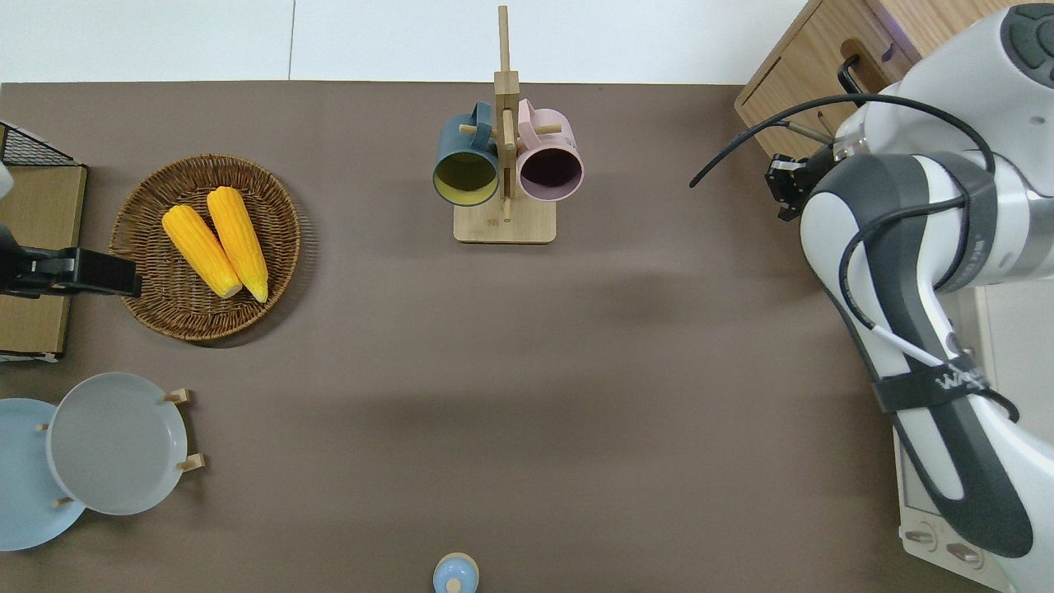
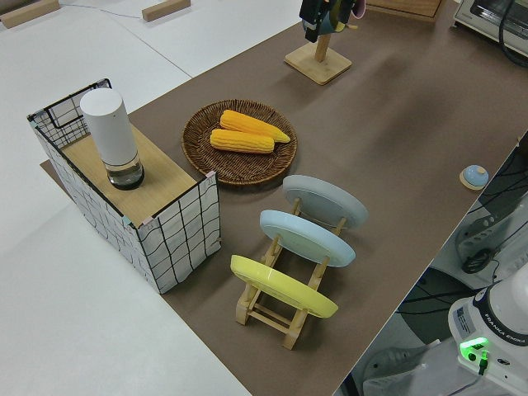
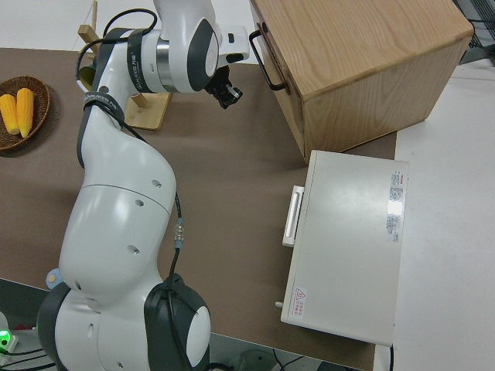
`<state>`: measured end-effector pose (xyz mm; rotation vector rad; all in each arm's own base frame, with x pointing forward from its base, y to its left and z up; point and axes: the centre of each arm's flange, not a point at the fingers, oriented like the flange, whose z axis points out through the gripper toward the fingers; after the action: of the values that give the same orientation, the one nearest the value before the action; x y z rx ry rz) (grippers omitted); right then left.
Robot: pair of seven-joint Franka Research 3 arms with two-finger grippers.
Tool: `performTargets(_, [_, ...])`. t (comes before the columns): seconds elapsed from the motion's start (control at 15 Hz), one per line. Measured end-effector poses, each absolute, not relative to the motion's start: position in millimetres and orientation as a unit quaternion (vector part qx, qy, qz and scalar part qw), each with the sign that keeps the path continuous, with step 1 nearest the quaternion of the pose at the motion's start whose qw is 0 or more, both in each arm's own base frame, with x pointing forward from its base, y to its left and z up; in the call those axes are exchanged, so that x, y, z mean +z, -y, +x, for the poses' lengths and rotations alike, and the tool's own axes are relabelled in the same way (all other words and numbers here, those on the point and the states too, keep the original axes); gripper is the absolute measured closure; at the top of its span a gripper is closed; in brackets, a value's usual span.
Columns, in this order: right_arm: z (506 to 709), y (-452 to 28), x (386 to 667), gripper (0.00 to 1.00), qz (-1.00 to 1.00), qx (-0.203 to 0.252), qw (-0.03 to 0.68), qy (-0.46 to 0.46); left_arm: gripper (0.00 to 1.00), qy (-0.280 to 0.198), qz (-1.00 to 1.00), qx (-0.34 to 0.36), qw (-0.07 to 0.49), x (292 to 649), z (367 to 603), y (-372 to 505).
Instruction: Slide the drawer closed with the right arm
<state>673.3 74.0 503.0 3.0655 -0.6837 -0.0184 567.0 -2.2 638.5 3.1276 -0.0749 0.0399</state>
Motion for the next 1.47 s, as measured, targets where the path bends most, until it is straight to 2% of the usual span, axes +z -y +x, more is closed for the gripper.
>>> performTargets(0.2, [654, -92, 527, 0.99, 0.987, -0.022, 0.007, 0.162, 0.0, 0.024, 1.0, 0.013, 0.006, 639, 567, 2])
performTargets(0.47, [624, -79, 571, 0.99, 0.996, -0.027, 0.001, 0.09, 0.0, 0.024, 1.0, 0.013, 0.006, 639, 567, 2])
performTargets(0.6, [601, -70, 594, 0.99, 0.999, -0.025, 0.005, 0.046, 0.0, 0.024, 1.0, 0.013, 0.006, 639, 567, 2])
performTargets(0.93, [568, -46, 618, 0.99, 0.999, -0.015, 0.023, -0.021, 0.0, 0.024, 1.0, 0.013, 0.006, 639, 567, 2])
performTargets(1.27, [560, -26, 624, 0.98, 0.999, -0.012, 0.029, -0.035, 0.0, 0.024, 1.0, 0.013, 0.006, 639, 567, 2])
performTargets(1.47, [561, -27, 626, 0.59, 0.999, -0.008, 0.029, -0.036, 0.0, 0.024, 1.0, 0.013, 0.006, 639, 567, 2])
